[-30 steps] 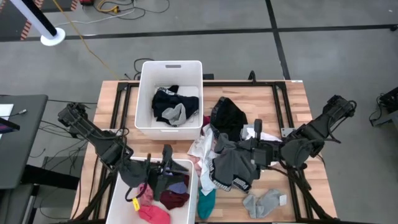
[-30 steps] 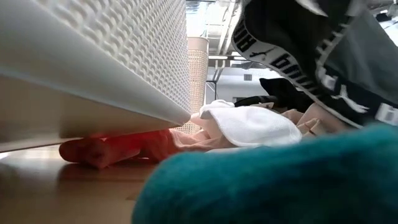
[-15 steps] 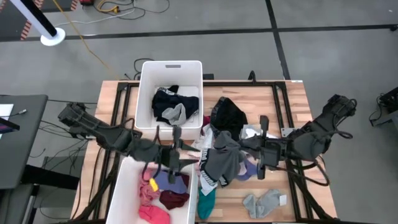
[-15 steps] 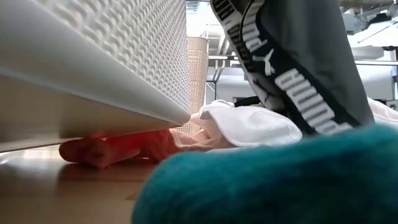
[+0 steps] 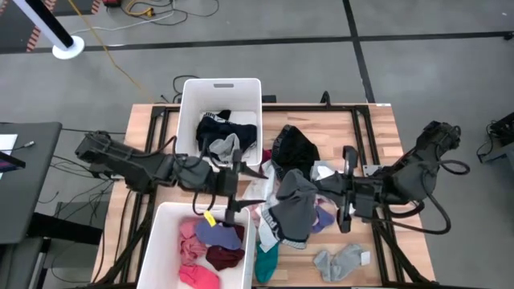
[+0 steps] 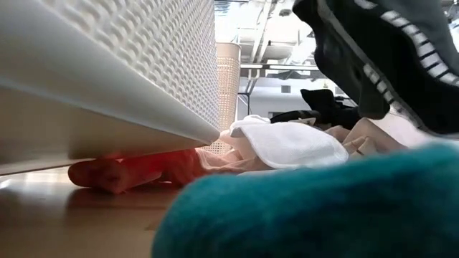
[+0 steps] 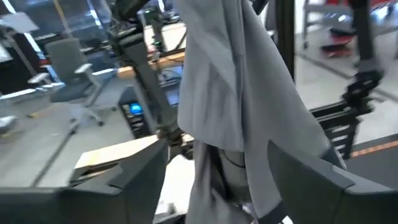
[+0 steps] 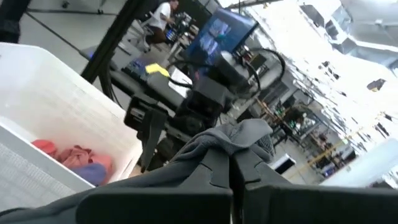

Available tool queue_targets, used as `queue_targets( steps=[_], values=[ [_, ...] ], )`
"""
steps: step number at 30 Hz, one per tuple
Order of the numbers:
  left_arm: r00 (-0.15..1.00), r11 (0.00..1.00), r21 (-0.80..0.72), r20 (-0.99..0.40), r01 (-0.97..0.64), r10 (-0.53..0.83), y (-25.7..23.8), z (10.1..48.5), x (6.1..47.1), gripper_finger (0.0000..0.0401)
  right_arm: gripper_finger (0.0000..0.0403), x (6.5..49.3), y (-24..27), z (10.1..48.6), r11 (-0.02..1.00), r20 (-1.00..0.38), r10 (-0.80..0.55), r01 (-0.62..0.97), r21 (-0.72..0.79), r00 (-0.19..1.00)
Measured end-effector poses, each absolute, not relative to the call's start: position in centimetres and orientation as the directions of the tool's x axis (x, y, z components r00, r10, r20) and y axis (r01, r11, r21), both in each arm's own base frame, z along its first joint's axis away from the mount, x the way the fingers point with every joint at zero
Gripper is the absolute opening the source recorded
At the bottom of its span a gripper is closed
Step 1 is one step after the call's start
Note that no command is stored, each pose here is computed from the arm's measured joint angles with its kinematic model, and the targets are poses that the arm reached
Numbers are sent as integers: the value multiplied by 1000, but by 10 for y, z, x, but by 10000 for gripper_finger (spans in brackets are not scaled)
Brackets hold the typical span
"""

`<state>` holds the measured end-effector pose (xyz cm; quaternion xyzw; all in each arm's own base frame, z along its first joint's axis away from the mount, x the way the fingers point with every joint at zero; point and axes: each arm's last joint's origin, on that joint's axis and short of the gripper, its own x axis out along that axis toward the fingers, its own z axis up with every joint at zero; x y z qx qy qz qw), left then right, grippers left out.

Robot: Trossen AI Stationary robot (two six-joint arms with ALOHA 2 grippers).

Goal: Sort clothes
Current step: Put the gray underwear into the top white laundry bin

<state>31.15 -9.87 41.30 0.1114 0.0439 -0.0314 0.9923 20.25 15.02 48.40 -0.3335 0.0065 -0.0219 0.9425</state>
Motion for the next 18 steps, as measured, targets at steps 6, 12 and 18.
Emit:
queue_targets(
  steps=[6, 12, 18],
  values=[
    [990, 977, 169, -75, 127, -115, -90, 414, 317, 309, 0, 205, 149, 488, 776, 35, -1, 23, -630, 999],
    [981, 968, 162, -22, 192, -191, -89, 410, 332, 316, 0, 212, 141, 493, 776, 85, 28, 32, -630, 996],
    [981, 967, 164, -18, 194, -194, -87, 396, 350, 317, 0, 220, 132, 495, 776, 115, 91, 2, -631, 989]
  ],
)
